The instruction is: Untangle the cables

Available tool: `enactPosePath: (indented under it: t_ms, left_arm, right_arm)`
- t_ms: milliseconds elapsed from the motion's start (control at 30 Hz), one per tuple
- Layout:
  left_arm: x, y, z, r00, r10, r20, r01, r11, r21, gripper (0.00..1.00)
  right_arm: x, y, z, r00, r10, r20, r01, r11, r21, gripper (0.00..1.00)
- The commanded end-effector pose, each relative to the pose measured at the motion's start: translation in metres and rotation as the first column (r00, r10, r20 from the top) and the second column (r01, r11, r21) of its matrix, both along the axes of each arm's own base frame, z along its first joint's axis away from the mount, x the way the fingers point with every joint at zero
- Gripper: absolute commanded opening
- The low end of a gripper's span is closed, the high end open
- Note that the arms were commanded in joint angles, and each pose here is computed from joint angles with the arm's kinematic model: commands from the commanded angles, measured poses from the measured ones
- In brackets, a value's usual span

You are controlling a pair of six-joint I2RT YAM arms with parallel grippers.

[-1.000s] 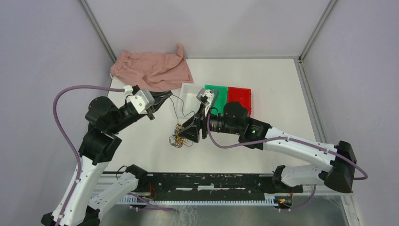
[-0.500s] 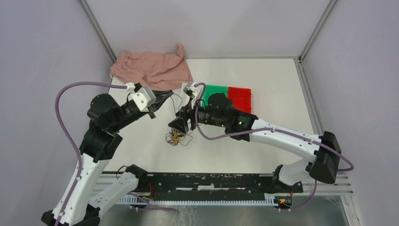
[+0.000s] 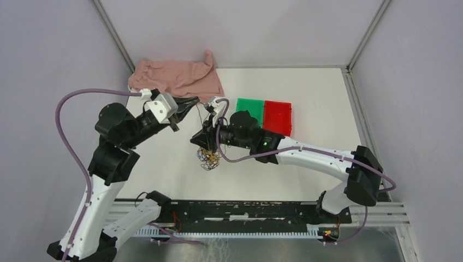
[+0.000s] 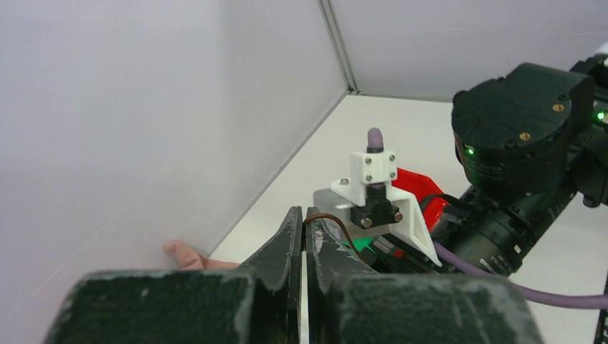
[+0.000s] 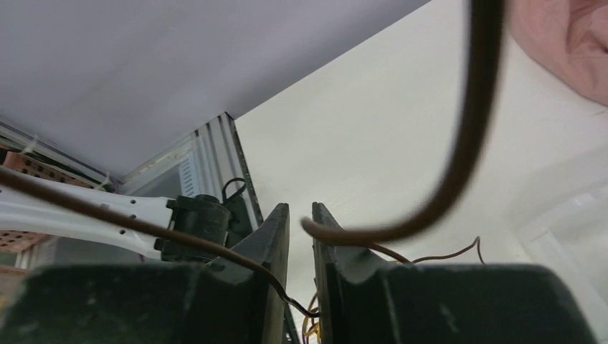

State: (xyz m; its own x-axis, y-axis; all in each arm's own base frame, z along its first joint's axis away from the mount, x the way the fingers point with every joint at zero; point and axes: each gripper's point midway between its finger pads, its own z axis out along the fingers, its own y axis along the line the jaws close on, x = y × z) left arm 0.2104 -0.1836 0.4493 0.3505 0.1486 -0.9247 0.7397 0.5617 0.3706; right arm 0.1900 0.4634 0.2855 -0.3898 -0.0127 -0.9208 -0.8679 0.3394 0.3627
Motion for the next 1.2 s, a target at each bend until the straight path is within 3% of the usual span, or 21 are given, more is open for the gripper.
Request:
enactPosePath:
  t_ms: [0, 233, 533, 733, 867, 933, 1067, 1167]
  left_arm:
    - [0.004, 0.011, 0.043, 0.993, 0.075, 0.089, -0.069, 0.995, -0.072, 0.03]
    - [0.018, 0.024, 0.073, 0.969, 0.181, 0.166, -0.167, 0.981, -0.097, 0.03]
    - [0.023, 0.036, 0.121, 0.926, 0.255, 0.278, -0.226, 0.965, -0.132, 0.03]
    - [0.026, 0.039, 0.146, 0.888, 0.285, 0.360, -0.245, 0.957, -0.155, 0.03]
    - [0.027, 0.036, 0.162, 0.877, 0.278, 0.393, -0.228, 0.959, -0.171, 0.03]
    - [0.031, 0.030, 0.161, 0.886, 0.260, 0.385, -0.209, 0.963, -0.170, 0.03]
    - [0.045, 0.017, 0.149, 0.910, 0.230, 0.345, -0.178, 0.968, -0.176, 0.03]
    - [0.061, 0.007, 0.136, 0.930, 0.214, 0.298, -0.170, 0.971, -0.166, 0.03]
  right_arm:
    - [-0.016, 0.004, 0.008, 0.996, 0.057, -0.068, -0.049, 0.992, 0.115, 0.20]
    - [-0.021, -0.011, -0.048, 0.985, 0.013, -0.172, 0.000, 0.997, 0.077, 0.12]
    - [-0.020, -0.029, -0.116, 0.977, -0.057, -0.207, 0.044, 0.997, -0.068, 0.12]
    - [-0.010, -0.047, -0.124, 0.972, -0.147, -0.183, 0.128, 0.985, -0.112, 0.29]
    - [0.004, -0.060, -0.112, 0.965, -0.231, -0.127, 0.213, 0.966, -0.143, 0.58]
    - [0.018, -0.069, -0.103, 0.952, -0.288, -0.099, 0.273, 0.951, -0.145, 0.66]
    - [0.057, -0.078, -0.088, 0.923, -0.363, -0.129, 0.347, 0.929, -0.128, 0.69]
    - [0.092, -0.075, -0.077, 0.909, -0.363, -0.202, 0.348, 0.931, -0.107, 0.65]
